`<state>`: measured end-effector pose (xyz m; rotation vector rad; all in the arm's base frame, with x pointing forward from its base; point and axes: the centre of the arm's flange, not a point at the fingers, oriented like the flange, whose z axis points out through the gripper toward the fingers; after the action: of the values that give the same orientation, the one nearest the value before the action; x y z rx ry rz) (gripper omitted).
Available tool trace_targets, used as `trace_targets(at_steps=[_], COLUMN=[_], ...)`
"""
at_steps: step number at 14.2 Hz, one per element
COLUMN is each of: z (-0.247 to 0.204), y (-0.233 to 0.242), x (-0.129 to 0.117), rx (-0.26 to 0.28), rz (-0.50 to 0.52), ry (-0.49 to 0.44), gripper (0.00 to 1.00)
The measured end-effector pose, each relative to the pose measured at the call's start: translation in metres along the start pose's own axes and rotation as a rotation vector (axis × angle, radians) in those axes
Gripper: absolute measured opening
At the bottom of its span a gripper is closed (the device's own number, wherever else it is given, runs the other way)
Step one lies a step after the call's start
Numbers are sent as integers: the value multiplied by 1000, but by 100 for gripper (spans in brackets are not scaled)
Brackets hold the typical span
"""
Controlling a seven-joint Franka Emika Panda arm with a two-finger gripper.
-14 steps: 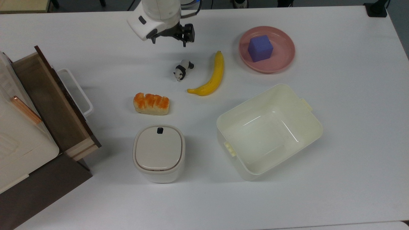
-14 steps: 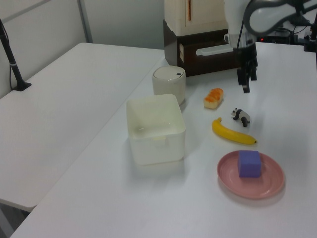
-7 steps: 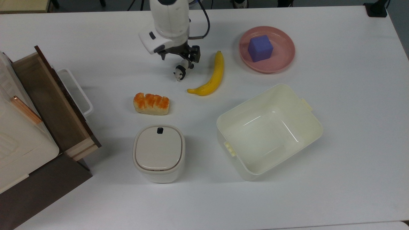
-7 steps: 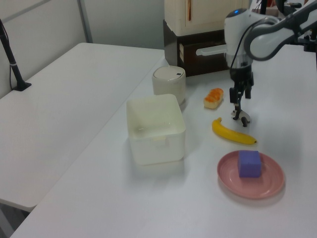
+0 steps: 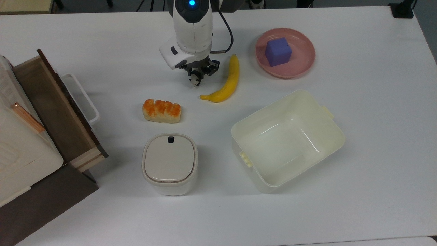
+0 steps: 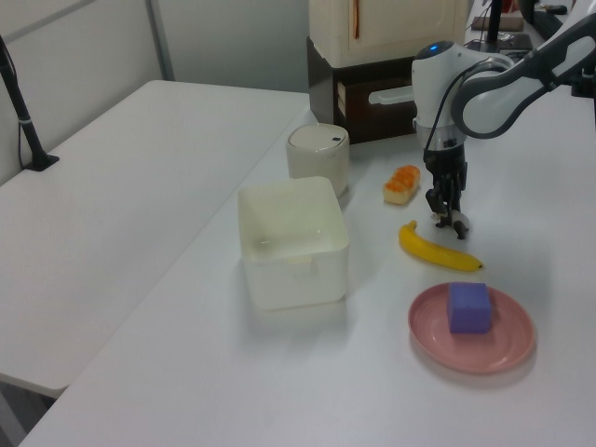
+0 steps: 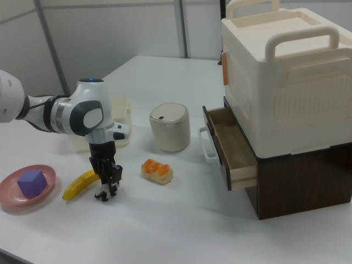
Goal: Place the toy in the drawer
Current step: 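Carry the panda toy over to the open wooden drawer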
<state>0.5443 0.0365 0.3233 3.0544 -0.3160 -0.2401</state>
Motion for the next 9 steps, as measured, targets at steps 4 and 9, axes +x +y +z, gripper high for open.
trace_targets(at_steps=[4,9], z=[-45,-180], y=[14,81], x=[11,44], rx=[-53,-47], rz=[-44,-287], ry=[16,179], gripper=[39,39])
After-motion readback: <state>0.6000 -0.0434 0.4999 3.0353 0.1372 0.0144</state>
